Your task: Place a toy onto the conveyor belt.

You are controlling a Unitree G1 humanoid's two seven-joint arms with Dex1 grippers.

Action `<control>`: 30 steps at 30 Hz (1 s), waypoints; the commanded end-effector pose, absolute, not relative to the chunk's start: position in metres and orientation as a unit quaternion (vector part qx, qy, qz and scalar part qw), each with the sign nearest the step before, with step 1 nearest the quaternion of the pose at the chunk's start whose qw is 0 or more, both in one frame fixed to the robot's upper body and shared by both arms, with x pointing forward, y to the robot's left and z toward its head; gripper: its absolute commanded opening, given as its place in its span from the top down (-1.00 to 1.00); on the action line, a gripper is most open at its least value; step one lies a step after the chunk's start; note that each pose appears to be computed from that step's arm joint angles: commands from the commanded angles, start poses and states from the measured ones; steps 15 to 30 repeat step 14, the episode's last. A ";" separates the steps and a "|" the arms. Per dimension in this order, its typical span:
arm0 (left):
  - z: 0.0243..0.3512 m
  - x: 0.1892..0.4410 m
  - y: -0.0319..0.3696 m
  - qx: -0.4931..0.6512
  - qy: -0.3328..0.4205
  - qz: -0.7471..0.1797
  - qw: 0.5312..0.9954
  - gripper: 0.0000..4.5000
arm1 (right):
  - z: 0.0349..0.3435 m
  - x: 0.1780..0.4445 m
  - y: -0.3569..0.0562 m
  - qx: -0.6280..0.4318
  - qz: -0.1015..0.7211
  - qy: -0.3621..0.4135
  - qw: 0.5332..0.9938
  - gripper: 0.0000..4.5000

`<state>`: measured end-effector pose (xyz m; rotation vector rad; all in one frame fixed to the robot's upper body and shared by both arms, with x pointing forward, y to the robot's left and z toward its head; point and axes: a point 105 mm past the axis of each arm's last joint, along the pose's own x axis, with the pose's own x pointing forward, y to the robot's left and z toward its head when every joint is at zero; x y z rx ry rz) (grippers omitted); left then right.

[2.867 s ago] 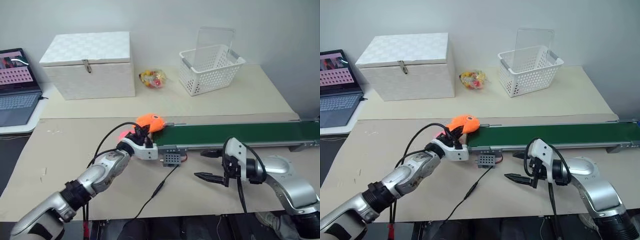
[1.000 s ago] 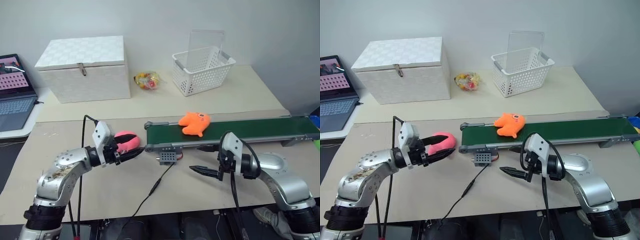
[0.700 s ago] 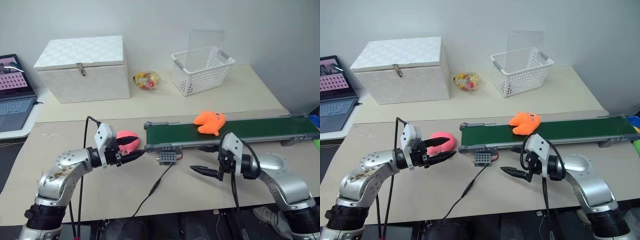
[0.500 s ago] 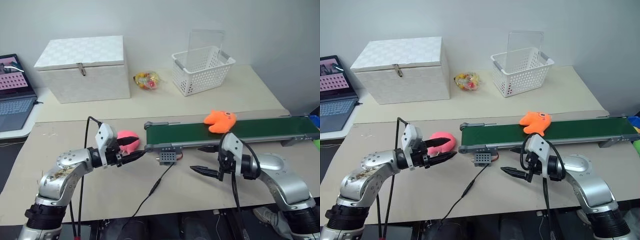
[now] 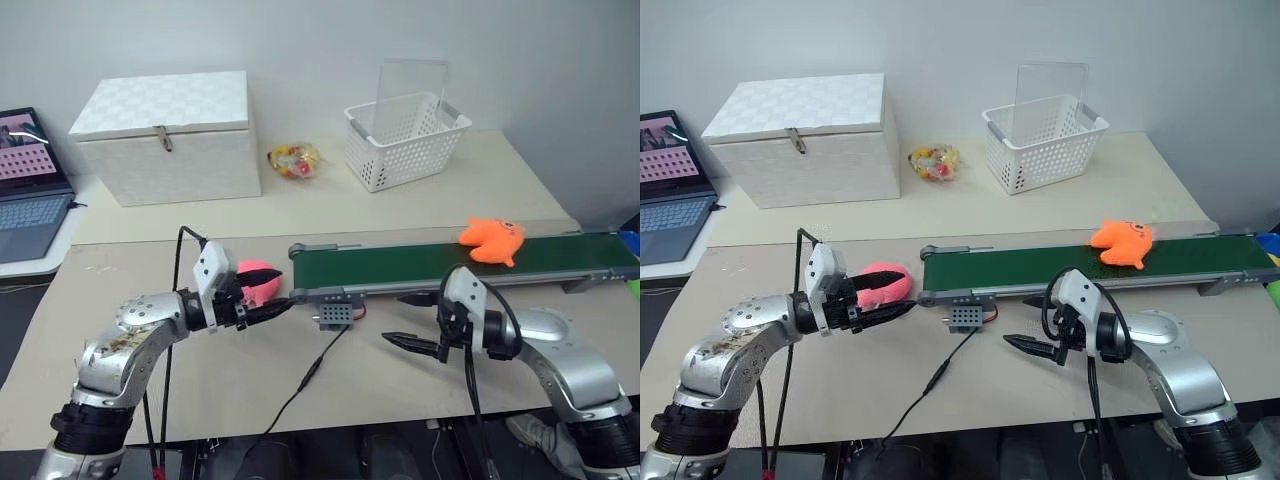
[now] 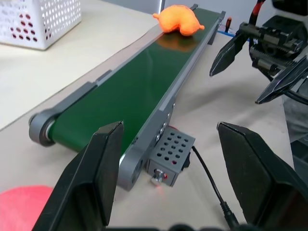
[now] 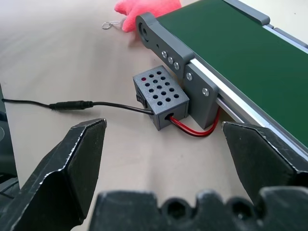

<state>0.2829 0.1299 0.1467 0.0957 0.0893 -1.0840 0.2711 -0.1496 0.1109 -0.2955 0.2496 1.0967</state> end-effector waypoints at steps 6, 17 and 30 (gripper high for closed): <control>0.165 0.281 0.126 0.046 0.007 -0.523 0.851 -0.47 | 0.124 0.273 -0.152 -0.158 0.515 0.093 0.837 -1.00; 0.165 0.281 0.125 0.046 0.006 -0.524 0.851 -0.47 | 0.124 0.274 -0.152 -0.159 0.515 0.093 0.837 -1.00; 0.165 0.281 0.125 0.046 0.006 -0.524 0.851 -0.47 | 0.124 0.274 -0.152 -0.159 0.515 0.093 0.837 -1.00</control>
